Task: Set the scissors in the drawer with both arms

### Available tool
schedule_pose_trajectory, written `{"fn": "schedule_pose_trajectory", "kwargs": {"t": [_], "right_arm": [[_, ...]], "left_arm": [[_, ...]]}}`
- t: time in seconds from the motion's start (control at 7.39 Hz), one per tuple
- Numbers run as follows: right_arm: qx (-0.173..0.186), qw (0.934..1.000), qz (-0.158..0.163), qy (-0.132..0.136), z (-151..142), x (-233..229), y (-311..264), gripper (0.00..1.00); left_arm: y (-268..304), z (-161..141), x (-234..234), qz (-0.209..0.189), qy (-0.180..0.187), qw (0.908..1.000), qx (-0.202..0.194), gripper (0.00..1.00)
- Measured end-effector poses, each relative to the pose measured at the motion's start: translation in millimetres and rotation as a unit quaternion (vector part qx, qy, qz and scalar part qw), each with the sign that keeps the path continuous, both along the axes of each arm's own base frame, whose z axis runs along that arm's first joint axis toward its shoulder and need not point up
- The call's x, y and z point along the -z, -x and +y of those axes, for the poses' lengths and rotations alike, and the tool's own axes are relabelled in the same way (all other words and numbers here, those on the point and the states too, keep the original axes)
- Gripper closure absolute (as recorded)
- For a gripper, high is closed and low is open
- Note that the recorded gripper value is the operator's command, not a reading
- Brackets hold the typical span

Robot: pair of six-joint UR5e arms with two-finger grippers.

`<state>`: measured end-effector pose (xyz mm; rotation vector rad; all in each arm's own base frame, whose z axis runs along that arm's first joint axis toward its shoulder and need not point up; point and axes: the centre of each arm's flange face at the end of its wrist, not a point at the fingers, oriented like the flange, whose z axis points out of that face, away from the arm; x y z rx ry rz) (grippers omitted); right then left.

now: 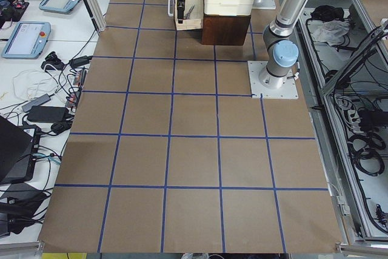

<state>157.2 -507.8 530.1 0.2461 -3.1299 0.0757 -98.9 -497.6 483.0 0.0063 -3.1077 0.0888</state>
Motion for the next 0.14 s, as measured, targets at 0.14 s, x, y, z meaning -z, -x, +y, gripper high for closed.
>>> {"fn": "schedule_pose_trajectory", "kwargs": {"t": [0.14], "right_arm": [[0.0,1.0,0.0,0.0,0.0,0.0,-0.1,0.0]], "left_arm": [[0.1,-0.8,1.6,0.0,-0.001,1.0,0.0,0.0]]}}
